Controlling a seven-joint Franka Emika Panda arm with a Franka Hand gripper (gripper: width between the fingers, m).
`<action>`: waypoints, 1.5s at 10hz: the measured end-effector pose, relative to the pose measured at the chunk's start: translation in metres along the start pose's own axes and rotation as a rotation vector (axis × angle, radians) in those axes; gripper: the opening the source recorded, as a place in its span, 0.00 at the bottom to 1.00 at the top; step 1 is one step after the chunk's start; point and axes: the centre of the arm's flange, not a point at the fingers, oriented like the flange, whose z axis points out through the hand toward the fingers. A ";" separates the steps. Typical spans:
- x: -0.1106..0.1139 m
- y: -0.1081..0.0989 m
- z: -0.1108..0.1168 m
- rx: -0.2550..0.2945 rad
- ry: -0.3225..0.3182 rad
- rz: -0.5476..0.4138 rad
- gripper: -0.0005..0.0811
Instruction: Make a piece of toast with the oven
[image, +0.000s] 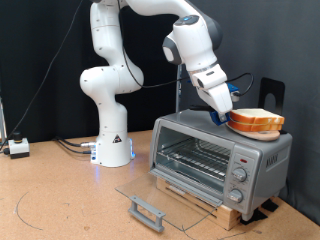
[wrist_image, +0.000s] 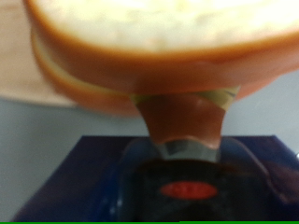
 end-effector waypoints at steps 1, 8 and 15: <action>0.001 0.004 -0.003 0.027 0.039 0.008 0.49; -0.013 0.041 -0.041 0.085 0.117 0.033 0.49; -0.081 0.130 -0.079 0.153 0.015 -0.028 0.49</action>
